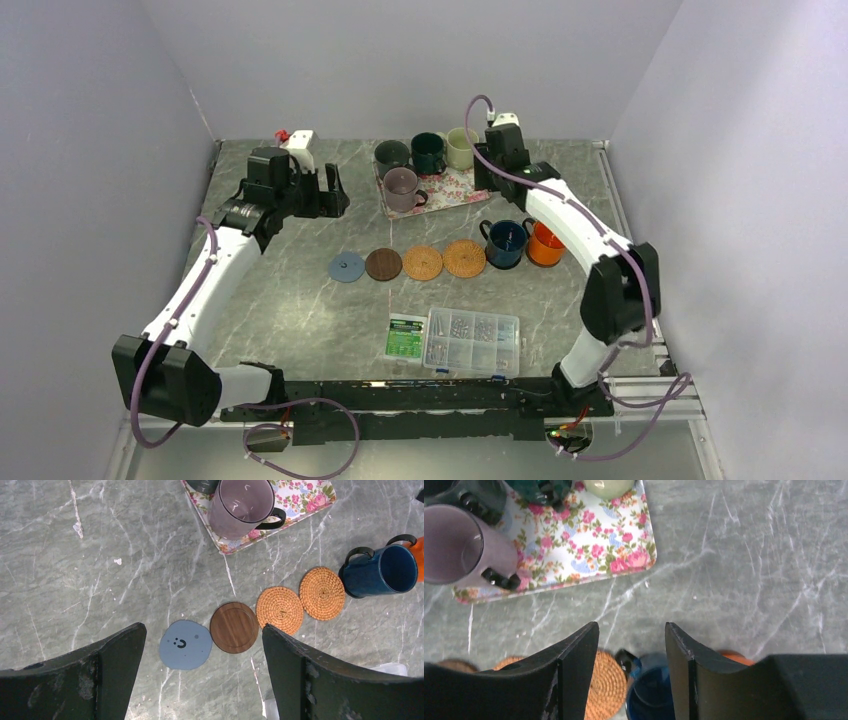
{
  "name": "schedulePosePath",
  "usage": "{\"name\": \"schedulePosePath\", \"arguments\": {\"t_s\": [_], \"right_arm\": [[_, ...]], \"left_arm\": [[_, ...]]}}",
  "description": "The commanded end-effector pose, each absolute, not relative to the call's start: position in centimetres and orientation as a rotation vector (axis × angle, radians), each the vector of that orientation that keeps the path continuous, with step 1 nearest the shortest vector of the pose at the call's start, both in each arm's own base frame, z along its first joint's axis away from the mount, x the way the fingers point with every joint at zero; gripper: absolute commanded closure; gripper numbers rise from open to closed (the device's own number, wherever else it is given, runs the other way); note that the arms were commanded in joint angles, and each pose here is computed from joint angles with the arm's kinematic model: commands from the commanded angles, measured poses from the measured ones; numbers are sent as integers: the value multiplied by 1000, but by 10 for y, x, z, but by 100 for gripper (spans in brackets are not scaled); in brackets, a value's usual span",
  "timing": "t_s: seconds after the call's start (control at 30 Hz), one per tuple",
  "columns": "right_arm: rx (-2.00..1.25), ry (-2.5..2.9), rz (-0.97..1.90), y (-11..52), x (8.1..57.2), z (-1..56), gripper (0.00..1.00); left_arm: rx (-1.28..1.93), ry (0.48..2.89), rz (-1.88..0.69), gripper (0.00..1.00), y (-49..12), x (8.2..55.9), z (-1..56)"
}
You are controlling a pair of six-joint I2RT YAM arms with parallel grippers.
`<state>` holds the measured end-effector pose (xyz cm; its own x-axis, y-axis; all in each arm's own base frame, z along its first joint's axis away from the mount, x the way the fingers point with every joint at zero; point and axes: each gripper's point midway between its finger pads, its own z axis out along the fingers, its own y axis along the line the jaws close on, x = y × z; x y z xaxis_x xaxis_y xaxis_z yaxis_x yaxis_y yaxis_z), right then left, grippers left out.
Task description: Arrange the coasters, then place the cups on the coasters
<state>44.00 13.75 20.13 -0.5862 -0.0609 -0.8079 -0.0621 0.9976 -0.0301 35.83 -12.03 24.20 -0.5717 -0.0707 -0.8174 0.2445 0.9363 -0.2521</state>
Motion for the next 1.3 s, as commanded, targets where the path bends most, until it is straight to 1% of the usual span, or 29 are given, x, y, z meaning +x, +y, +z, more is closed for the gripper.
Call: {"name": "schedulePosePath", "arguments": {"t_s": [0.0,0.27,0.43,0.7,0.83,1.03,1.27], "right_arm": [[-6,2102,-16,145,488,215,44],[104,2071,-76,151,565,200,40],[171,2049,-8,148,602,189,37],[188,2050,154,148,650,165,37],[182,2068,219,150,662,151,37],[151,2110,248,154,663,128,37],[203,2168,192,138,656,107,44]], "left_arm": [[116,2113,-403,8,-119,367,246],[119,2134,-386,8,-117,369,239],[120,2151,-374,8,-116,370,234],[125,2164,-382,8,-118,372,230],[126,2171,-384,8,-118,372,228],[130,2178,-398,8,-121,372,226],[130,2177,-406,8,-122,372,227]]}}
